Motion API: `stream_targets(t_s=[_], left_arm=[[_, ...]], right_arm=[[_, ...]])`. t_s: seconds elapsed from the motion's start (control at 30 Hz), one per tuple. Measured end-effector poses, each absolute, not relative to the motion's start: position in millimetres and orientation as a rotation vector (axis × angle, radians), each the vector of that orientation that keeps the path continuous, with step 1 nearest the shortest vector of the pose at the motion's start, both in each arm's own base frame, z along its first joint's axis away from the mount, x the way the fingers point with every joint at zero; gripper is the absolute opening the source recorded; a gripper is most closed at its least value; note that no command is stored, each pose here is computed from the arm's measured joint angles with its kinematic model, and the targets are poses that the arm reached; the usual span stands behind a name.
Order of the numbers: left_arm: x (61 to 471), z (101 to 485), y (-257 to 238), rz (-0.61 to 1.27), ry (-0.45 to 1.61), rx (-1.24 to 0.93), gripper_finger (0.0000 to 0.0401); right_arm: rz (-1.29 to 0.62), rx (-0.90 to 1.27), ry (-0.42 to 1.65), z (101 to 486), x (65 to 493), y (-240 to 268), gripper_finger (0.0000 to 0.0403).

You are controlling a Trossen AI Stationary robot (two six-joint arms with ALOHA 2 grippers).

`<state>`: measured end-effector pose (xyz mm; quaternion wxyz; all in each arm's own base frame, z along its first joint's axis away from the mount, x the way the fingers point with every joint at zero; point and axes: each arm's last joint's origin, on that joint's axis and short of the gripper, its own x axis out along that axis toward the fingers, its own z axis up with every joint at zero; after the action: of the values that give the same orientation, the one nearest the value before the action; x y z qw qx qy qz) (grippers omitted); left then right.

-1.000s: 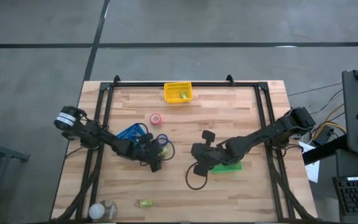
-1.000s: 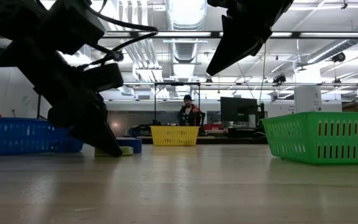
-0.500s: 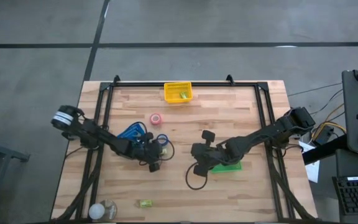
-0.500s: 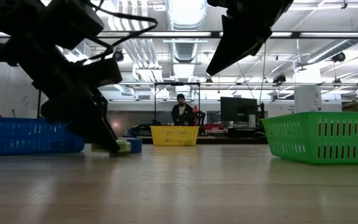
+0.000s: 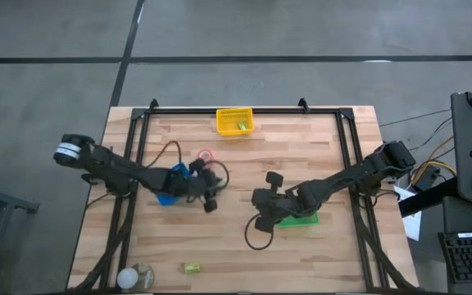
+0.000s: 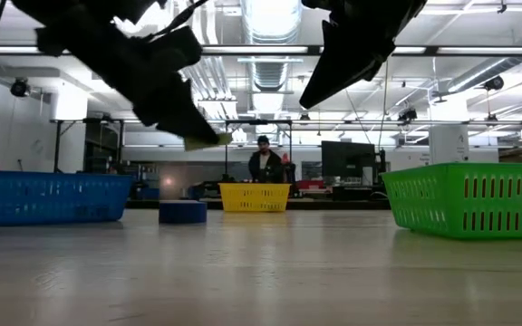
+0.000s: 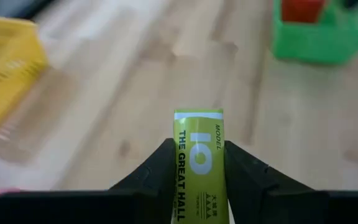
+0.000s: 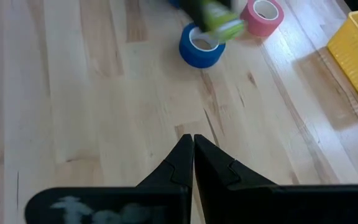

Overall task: Pick and place Stapler, Stapler remover, tape
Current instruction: Put the top green staple into the yellow bin

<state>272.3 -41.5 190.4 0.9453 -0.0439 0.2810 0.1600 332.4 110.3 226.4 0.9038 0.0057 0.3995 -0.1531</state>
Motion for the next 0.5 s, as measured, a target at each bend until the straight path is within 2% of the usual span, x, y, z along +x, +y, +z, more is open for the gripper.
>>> stream_targets(t_s=[0.2,0.5], left_arm=[[276.7,215.2,0.0,0.443,0.498,-0.083,0.0127],[280.8,239.6,70.7,0.593,0.444,-0.098,0.0114]], right_arm=[[-0.318,0.009,0.831,224.7,331.6,110.0,0.0008],[-0.324,0.003,0.832,220.6,330.4,109.3,0.0008]])
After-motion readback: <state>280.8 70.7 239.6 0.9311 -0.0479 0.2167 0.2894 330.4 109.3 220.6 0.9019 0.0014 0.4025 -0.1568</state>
